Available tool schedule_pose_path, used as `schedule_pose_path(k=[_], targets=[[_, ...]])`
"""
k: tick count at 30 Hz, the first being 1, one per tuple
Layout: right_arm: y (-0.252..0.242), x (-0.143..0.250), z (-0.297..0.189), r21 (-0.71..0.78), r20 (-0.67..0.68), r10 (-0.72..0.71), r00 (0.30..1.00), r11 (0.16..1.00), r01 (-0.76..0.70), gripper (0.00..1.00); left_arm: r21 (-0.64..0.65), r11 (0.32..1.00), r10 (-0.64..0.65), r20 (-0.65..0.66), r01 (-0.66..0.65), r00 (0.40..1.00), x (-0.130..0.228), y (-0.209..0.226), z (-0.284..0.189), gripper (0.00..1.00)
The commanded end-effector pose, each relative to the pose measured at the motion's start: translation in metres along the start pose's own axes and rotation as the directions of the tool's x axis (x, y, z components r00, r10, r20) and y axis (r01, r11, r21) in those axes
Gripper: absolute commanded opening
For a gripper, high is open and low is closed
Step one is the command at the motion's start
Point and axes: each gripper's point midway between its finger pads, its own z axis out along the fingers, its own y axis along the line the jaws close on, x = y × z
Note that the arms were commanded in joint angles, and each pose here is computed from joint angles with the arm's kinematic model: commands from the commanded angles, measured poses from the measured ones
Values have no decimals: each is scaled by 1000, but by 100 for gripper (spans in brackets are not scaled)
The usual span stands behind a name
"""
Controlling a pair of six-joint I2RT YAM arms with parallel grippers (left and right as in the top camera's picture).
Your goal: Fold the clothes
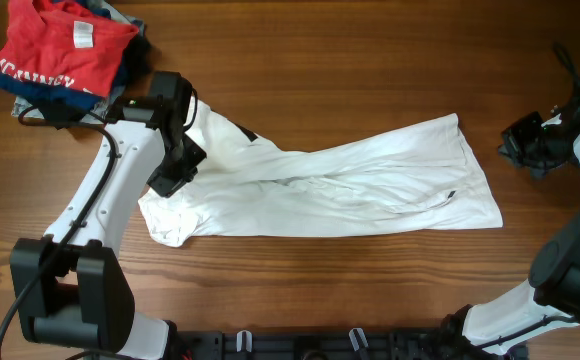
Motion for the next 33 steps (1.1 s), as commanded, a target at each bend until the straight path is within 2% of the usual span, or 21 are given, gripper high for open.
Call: schedule_pose_path(k=[1, 2, 3, 4, 5, 6, 8, 9, 10, 11, 14, 16, 20, 25, 30, 33], targets=[[3, 6, -7, -16, -10, -39, 999, 999, 39, 4, -30, 999, 13, 12, -13, 1000, 1, 10, -6, 16], [3, 9, -7, -14, -20, -55, 998, 998, 55, 4, -44, 999, 16, 1, -16, 1000, 4, 13, -6, 41], [4, 13, -6, -13, -31, -74, 997, 997, 74, 6, -57, 998, 30, -19, -31, 999, 8, 17, -7, 58], [4, 14, -6, -12, -37, -75, 996, 997, 75, 9, -44, 996, 80, -66, -83, 995, 18, 16, -6, 90], [6, 16, -6, -21, -42, -84, 996, 996, 83, 15, -27, 994, 104, -99, -107, 990, 25, 14, -6, 100], [12, 19, -6, -57, -56, -113, 992, 992, 110, 24, -15, 993, 114, -118, -117, 986, 29, 12, -5, 100], [26, 27, -7, -132, -82, -172, 982, 978, 160, 37, -10, 993, 115, -113, -117, 987, 28, 11, -5, 100], [34, 31, -5, -147, -79, -214, 974, 968, 201, 58, 4, 993, 115, -101, -115, 988, 26, 7, -5, 100], [37, 33, -3, -135, -73, -231, 970, 966, 220, 72, 19, 993, 115, -88, -113, 989, 23, 3, -5, 100], [46, 37, 0, -140, -66, -264, 962, 957, 253, 80, 38, 993, 114, -81, -112, 990, 21, -1, -5, 100], [68, 49, 8, -138, -46, -336, 941, 935, 327, 80, 43, 993, 114, -77, -111, 990, 20, -3, -5, 100], [71, 54, 13, -83, -37, -317, 948, 946, 313, 80, 48, 993, 114, -71, -111, 991, 19, -4, -5, 100], [47, 43, 28, 84, -15, -306, 952, 948, 307, 79, 53, 992, 114, -67, -110, 991, 18, -6, -5, 100], [36, 41, 31, 135, -23, -296, 955, 946, 296, 77, 57, 992, 114, -64, -110, 991, 18, -7, -5, 100], [32, 44, 48, 133, -71, -318, 945, 936, 325, 52, 79, 991, 112, -44, -109, 993, 13, -13, -5, 100], [30, 42, 62, 132, -83, -320, 944, 935, 329, 50, 78, 989, 127, -45, -123, 991, 14, -12, -5, 100]])
